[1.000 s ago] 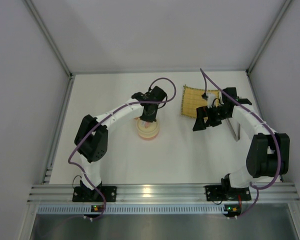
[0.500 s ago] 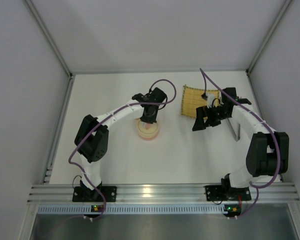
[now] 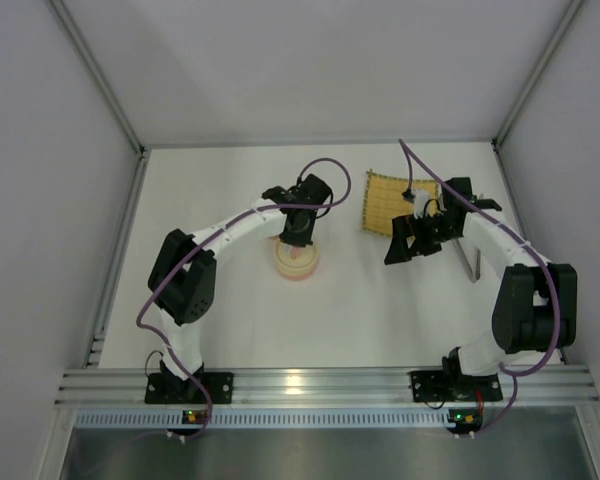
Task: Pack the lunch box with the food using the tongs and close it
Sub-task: Close the box lid on the packing box.
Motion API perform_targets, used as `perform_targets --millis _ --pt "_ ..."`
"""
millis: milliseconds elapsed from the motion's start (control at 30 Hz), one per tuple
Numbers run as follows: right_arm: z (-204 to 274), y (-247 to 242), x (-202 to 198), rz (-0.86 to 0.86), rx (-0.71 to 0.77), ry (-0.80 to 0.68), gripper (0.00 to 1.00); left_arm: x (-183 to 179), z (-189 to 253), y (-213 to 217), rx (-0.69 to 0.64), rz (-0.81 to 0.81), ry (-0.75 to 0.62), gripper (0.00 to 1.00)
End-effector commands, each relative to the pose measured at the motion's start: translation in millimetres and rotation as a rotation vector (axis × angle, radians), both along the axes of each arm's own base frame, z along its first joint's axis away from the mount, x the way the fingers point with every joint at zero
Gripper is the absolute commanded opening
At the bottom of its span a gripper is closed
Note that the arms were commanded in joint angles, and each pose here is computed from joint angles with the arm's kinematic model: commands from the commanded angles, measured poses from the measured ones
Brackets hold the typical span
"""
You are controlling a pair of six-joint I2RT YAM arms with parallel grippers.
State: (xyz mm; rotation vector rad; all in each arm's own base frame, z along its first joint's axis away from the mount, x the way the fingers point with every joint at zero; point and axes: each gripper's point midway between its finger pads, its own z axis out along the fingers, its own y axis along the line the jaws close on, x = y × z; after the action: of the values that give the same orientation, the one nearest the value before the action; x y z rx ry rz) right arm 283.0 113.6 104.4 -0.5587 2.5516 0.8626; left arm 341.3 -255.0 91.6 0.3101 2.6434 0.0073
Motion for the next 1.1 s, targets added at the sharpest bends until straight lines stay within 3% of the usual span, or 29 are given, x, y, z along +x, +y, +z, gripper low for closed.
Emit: perform_targets --millis 0,367,1067 --pt "5 0 10 0.009 0.025 -0.055 0.99 6 19 -1 -0.06 0.015 -0.047 0.0" --pt "5 0 11 0.008 0.026 -0.051 0.99 2 19 1 -0.065 0.011 -0.042 0.0" --pt "0 -1 9 0.012 0.021 -0.042 0.99 -14 -23 13 -0.072 -0.018 0.069 0.0"
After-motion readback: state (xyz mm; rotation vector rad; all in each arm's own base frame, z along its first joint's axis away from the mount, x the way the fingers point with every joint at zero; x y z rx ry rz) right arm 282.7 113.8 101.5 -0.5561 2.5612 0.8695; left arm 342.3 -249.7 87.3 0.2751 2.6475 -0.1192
